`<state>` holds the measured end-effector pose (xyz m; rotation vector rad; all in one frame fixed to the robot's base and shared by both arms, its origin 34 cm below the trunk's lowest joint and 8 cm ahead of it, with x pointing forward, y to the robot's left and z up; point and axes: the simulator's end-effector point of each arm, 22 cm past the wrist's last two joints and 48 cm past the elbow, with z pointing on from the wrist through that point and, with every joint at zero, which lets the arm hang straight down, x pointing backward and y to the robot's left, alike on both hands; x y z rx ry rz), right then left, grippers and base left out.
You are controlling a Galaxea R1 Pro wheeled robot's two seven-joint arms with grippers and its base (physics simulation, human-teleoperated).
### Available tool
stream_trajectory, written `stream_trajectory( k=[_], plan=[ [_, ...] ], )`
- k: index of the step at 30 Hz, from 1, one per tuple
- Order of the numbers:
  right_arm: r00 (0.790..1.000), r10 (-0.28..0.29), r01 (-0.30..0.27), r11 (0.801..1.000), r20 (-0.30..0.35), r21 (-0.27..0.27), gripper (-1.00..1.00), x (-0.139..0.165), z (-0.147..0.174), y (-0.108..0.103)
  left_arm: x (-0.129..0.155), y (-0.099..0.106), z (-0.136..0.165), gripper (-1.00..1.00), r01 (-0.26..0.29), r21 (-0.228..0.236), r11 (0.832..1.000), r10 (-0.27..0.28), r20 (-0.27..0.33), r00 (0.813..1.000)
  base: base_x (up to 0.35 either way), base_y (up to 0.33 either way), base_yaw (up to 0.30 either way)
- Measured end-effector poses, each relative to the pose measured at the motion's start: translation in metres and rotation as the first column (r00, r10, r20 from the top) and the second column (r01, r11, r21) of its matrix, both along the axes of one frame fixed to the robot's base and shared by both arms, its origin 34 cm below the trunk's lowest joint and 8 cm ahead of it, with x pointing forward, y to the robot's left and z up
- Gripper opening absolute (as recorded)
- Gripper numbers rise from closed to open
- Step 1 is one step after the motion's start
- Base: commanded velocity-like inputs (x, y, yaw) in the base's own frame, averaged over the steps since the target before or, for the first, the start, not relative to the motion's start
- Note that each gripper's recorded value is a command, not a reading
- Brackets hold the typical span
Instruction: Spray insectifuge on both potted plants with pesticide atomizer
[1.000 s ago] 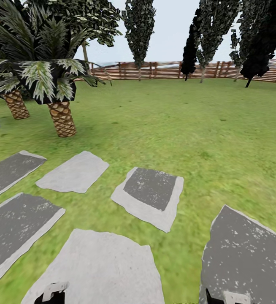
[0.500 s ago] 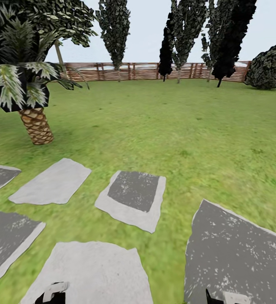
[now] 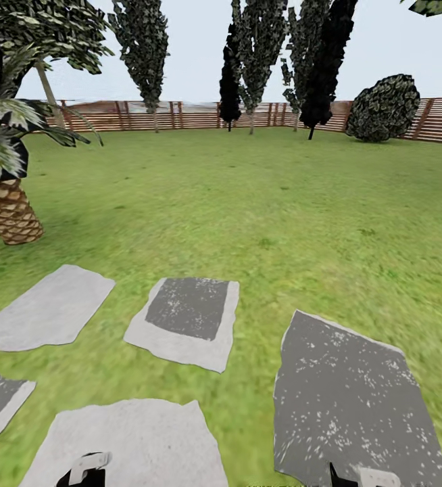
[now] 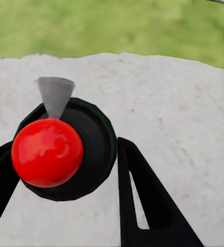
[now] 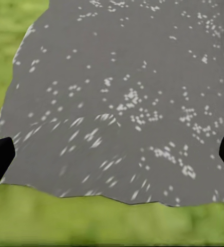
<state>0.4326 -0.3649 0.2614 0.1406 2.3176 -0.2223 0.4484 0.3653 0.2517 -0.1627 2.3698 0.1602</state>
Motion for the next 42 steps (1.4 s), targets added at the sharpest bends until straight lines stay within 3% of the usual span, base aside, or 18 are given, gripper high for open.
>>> stream_trajectory(
  k=[24,42],
  plan=[
    [1.000,-0.001,0.001,1.000,0.000,0.000,1.00,0.0001,0.0001,-0.0001,-0.0007,-0.0005,-0.0004,-1.00,0.000,-0.001,1.000,0.000,-0.001,1.000,0.002,-0.003,-0.300],
    [1.000,-0.002,0.002,1.000,0.002,-0.001,1.00,0.0003,0.0005,-0.0005,-0.0008,-0.0012,-0.0003,-1.00,0.001,-0.001,1.000,-0.001,0.000,1.000,0.126,-0.228,-0.300]
  ],
)
